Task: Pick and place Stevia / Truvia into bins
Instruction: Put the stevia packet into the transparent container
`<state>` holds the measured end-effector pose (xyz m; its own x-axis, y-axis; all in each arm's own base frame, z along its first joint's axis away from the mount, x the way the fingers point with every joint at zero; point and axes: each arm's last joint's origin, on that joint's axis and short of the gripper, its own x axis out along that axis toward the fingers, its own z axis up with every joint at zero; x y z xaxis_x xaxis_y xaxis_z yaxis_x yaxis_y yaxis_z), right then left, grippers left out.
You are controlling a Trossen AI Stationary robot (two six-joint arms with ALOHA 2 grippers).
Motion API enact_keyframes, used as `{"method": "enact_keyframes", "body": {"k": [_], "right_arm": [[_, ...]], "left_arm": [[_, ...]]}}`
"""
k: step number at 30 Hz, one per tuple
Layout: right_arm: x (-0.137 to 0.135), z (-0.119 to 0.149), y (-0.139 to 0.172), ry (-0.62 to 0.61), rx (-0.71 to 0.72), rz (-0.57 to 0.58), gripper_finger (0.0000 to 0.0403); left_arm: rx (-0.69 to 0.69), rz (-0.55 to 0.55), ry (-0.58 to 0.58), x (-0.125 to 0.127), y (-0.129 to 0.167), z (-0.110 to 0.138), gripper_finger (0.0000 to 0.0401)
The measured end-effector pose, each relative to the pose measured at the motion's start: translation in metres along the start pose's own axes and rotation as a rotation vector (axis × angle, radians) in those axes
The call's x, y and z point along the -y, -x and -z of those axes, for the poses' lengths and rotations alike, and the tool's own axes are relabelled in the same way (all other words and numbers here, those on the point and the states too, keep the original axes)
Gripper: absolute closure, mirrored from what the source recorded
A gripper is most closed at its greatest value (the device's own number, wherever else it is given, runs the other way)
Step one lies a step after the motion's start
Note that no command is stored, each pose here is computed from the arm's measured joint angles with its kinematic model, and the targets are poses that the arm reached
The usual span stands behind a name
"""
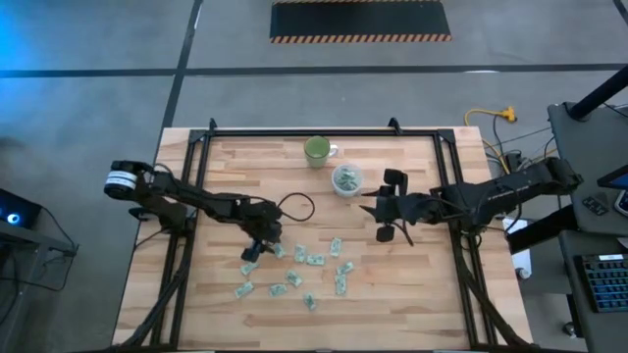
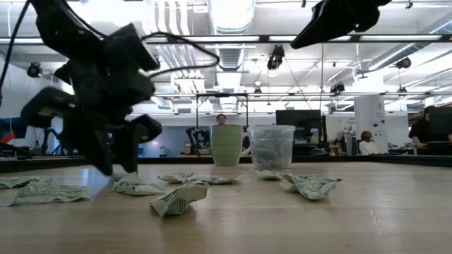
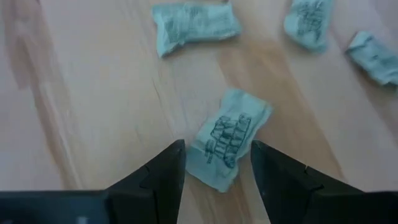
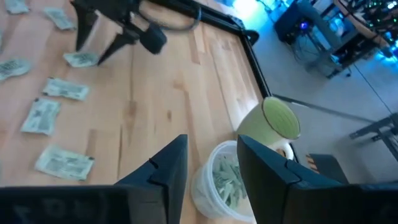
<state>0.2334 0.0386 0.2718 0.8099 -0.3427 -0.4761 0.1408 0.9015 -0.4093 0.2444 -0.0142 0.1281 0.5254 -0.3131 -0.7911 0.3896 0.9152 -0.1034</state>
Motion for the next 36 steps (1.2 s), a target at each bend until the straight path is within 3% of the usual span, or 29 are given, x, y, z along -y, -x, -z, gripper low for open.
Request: {"method": "enact_keyframes", "body": {"k": [15, 29, 36], "right_arm": [[-0.002, 0.0, 0.002, 0.006, 0.0, -0.007, 0.0283], [-0.002, 0.0, 0.002, -0.005, 0.0, -0.007, 0.0301], [-0.002, 0.0, 0.002, -0.004, -0.001, -0.007, 0.0309]], "left_arm": [[-0.019, 0.008, -0.021, -0.004, -0.009, -0.004, 0.0241], [-0.027, -0.022, -0.019, -0.005, -0.008, -0.006, 0.0345], [-0.027, -0.16, -0.046, -0.011, -0.003, -0.017, 0.0369]]}}
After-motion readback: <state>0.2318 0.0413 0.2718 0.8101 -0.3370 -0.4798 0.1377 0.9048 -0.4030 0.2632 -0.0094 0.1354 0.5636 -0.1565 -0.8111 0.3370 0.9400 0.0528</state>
